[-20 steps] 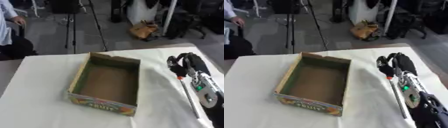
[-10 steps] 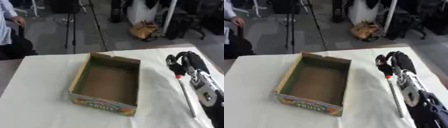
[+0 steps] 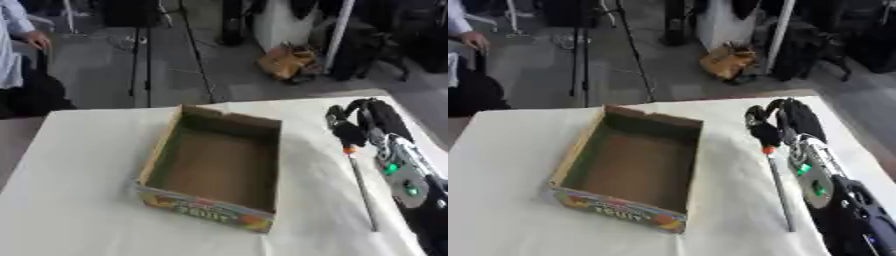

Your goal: Pick up objects on the table and place them in the box.

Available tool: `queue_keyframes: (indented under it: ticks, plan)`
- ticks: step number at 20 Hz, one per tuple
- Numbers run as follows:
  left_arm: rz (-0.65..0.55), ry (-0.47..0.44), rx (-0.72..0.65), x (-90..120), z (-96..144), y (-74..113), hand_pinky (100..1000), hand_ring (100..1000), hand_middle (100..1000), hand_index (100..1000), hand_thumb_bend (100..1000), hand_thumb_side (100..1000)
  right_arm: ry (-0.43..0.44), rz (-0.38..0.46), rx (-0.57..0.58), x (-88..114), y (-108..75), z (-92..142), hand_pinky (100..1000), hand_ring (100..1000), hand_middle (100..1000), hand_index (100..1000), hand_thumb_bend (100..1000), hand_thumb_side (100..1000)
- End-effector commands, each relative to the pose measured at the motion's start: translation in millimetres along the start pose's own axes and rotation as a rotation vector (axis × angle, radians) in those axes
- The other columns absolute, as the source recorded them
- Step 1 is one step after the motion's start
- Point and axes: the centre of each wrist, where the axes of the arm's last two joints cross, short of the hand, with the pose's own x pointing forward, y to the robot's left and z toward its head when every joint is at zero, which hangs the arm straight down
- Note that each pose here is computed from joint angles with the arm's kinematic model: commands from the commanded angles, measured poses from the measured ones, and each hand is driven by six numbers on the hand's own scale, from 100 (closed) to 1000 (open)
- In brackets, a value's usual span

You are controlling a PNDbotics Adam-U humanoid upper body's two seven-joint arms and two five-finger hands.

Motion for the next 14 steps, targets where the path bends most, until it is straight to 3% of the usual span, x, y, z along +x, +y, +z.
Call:
queue_keyframes:
  ticks: [1, 14]
  plan:
    - [0.003, -0.020, -0.001, 4.1, -4.6, 1.1, 671, 944, 978, 741, 100, 1000, -0.029, -0.006, -0.045, 8.8, -19.6, -6.7, 100, 244, 202, 449, 100, 663]
    - [-0.001, -0.011, -0.010, 3.7, -3.4, 1.8, 666, 944, 978, 737, 100, 1000, -0.076, -0.043, -0.072, 28.4, -37.5, -12.5, 100, 238, 203, 447, 100, 649]
